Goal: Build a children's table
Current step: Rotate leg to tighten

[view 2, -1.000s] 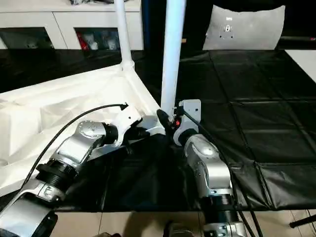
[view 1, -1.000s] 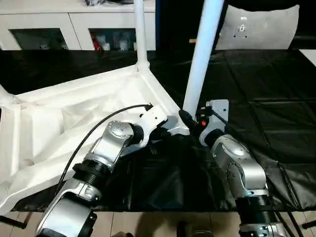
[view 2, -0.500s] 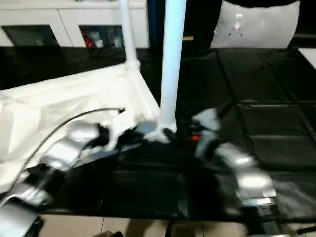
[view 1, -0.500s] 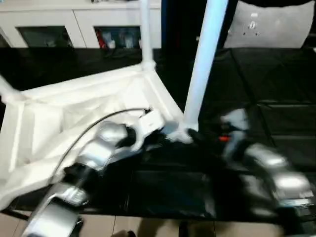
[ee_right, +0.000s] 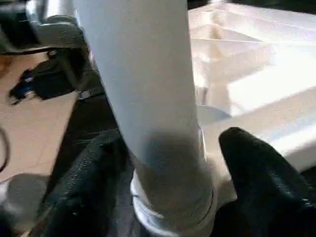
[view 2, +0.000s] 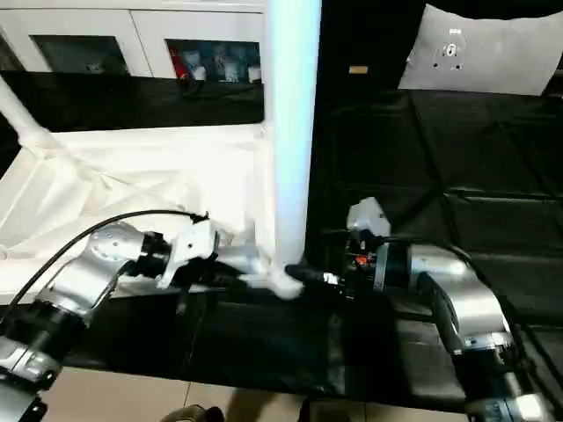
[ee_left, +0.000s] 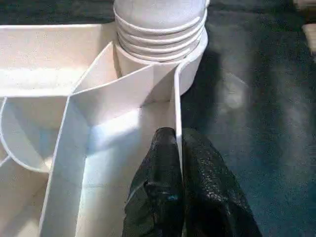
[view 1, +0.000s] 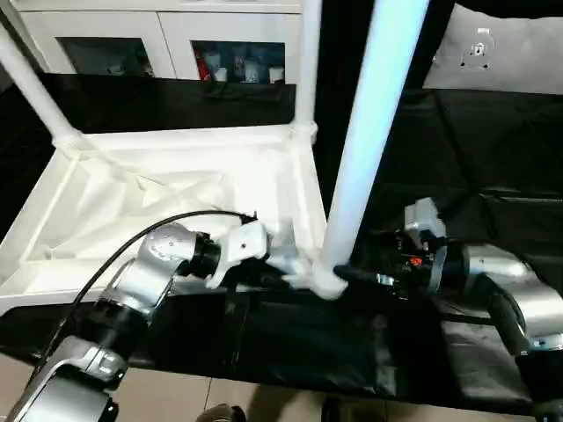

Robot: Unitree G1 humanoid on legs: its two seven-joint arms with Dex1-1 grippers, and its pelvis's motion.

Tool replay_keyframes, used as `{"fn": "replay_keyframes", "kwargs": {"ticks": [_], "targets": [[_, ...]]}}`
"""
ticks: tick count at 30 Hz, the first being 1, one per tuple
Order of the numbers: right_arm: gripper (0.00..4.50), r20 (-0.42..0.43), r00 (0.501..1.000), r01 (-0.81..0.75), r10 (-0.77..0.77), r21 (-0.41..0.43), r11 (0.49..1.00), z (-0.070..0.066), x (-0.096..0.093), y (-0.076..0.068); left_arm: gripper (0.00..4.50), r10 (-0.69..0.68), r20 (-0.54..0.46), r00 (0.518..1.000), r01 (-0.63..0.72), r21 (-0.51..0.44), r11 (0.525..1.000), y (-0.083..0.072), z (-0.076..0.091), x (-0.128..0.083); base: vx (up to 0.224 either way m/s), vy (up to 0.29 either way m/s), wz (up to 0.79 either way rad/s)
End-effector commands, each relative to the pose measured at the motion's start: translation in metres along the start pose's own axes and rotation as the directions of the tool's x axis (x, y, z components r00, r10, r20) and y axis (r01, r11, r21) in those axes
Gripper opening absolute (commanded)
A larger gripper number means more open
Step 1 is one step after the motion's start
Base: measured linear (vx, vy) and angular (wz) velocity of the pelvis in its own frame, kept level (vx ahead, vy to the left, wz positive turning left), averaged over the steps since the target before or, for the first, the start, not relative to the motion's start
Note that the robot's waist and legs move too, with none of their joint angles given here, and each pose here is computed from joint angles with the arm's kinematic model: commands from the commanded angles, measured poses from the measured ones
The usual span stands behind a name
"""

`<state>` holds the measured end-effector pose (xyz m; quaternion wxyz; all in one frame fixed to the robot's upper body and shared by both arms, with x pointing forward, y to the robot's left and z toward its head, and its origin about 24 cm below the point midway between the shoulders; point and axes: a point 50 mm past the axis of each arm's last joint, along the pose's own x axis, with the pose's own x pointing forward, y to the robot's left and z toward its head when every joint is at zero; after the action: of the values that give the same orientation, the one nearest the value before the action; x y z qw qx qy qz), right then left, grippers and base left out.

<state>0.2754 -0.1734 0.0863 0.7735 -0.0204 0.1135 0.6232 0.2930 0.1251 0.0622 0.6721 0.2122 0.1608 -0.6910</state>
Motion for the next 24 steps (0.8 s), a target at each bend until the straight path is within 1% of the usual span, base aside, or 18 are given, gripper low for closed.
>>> {"fn": "replay_keyframes", "kwargs": {"ticks": [1,2,5,8,10,12,16,18,19,20,22,23,24], "targets": [[3.04,-0.027,0.998,-0.051,0.051,-0.001,0.999,0.0,0.002,-0.001,0.0,-0.085,0.042,0.995,0.084,0.037,0.996,-0.007,0.007,0.007,0.0,0.0,0.0],[3.04,-0.033,0.997,-0.07,0.07,0.002,0.998,0.0,0.003,-0.001,0.0,-0.09,0.037,0.995,0.088,0.039,0.995,-0.008,0.007,0.007,0.0,0.0,0.0],[2.69,-0.041,0.992,-0.115,0.116,0.018,0.993,-0.001,0.004,0.001,0.0,-0.096,0.03,0.995,0.094,0.043,0.995,-0.008,0.007,0.007,0.0,0.0,0.0],[2.51,-0.051,0.986,-0.158,0.159,0.027,0.987,-0.001,0.006,0.001,0.0,-0.103,0.027,0.994,0.101,0.044,0.994,-0.008,0.007,0.006,0.0,0.0,0.0],[2.51,-0.051,0.985,-0.165,0.166,0.028,0.986,-0.001,0.006,0.0,0.0,-0.104,0.025,0.994,0.103,0.044,0.994,-0.008,0.007,0.006,0.0,0.0,0.0],[2.26,-0.051,0.983,-0.177,0.178,0.031,0.984,-0.001,0.007,0.0,0.0,-0.106,0.023,0.994,0.104,0.045,0.994,-0.008,0.007,0.006,0.0,0.0,0.0],[2.1,-0.035,0.981,-0.189,0.19,0.047,0.981,0.0,0.009,0.001,0.0,-0.084,0.023,0.996,0.083,0.038,0.996,-0.006,0.007,0.005,0.0,0.0,0.0],[2.06,0.001,0.982,-0.186,0.186,0.071,0.98,0.0,0.014,0.006,0.0,-0.046,0.033,0.998,0.045,0.015,0.999,-0.002,0.008,0.005,0.0,0.0,0.0],[2.05,0.02,0.986,-0.165,0.164,0.097,0.982,-0.002,0.021,0.011,0.0,-0.005,0.028,1.0,0.006,-0.017,1.0,0.001,0.008,0.007,0.0,0.0,0.0],[2.05,0.02,0.986,-0.165,0.164,0.097,0.982,-0.002,0.021,0.011,0.0,-0.005,0.028,1.0,0.006,-0.017,1.0,0.001,0.008,0.007,0.0,0.0,0.0],[2.04,0.015,0.992,-0.13,0.129,0.104,0.986,-0.004,0.028,0.014,0.0,0.03,0.029,0.999,-0.029,-0.045,0.999,0.005,0.009,0.008,0.0,0.0,0.0],[2.04,0.005,0.998,-0.065,0.065,0.106,0.992,-0.006,0.037,0.015,0.0,0.079,0.04,0.996,-0.076,-0.081,0.994,0.009,0.011,0.011,0.0,0.0,0.0],[2.04,0.008,0.999,-0.033,0.032,0.113,0.993,-0.006,0.041,0.015,0.0,0.096,0.041,0.995,-0.092,-0.09,0.992,0.011,0.013,0.013,0.0,0.0,0.0]]}}
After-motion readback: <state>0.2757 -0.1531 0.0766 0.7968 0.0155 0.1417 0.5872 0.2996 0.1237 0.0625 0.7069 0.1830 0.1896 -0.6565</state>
